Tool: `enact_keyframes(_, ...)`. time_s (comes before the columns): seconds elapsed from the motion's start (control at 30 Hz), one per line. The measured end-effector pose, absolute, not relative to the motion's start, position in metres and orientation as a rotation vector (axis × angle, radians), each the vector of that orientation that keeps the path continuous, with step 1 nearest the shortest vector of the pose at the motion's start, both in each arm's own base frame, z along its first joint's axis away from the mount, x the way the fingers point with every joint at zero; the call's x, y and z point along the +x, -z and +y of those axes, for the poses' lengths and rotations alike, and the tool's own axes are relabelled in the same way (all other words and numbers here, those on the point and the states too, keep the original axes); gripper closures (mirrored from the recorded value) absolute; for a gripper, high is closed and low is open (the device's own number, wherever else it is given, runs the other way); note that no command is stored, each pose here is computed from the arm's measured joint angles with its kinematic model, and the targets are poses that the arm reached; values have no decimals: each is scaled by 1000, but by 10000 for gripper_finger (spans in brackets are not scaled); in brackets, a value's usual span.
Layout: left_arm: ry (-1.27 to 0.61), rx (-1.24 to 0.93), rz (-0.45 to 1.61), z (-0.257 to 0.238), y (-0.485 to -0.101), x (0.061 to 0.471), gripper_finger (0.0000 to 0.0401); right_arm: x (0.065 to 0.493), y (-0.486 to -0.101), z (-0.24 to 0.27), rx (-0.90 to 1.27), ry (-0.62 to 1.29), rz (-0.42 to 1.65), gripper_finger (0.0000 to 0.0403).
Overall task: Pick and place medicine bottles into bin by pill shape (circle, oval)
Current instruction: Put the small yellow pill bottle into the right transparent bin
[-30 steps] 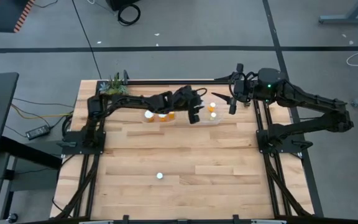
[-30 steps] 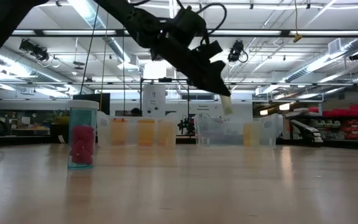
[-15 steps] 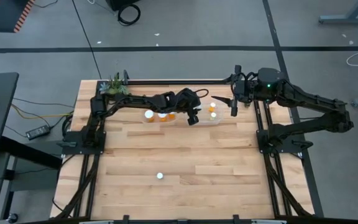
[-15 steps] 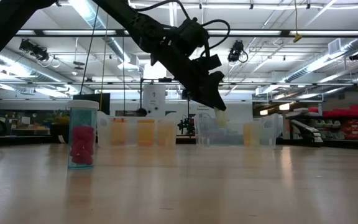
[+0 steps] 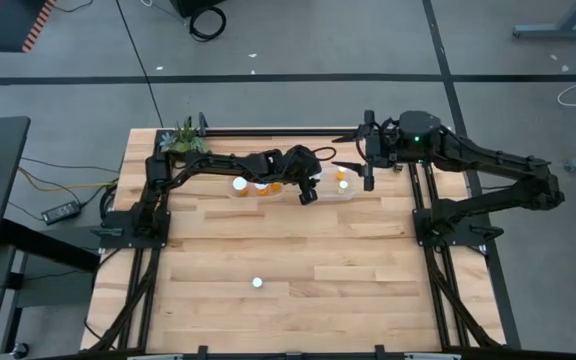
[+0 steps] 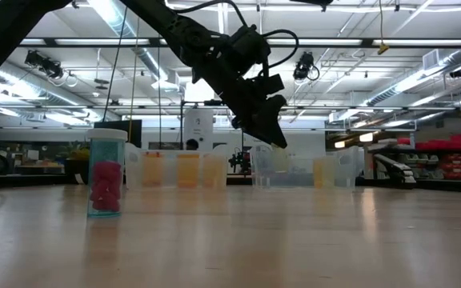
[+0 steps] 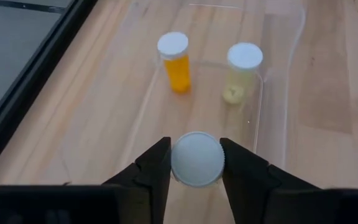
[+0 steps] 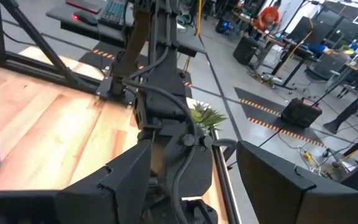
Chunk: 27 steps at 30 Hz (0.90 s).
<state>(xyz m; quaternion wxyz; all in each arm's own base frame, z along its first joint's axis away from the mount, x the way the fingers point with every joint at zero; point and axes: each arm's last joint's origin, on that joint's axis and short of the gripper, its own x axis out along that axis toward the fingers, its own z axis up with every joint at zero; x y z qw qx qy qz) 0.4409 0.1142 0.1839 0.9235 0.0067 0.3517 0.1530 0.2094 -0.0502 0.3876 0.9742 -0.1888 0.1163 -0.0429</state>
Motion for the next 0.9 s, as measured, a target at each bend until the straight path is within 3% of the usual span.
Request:
enact_keyframes(0.6,-289,20,746,102,-182,442,255,209,-388,-50,-376,87,232,158)
enact_keyframes(0.9,-271,48,794,102,-162,446,265,209,-388,-50,-376,86,234,158)
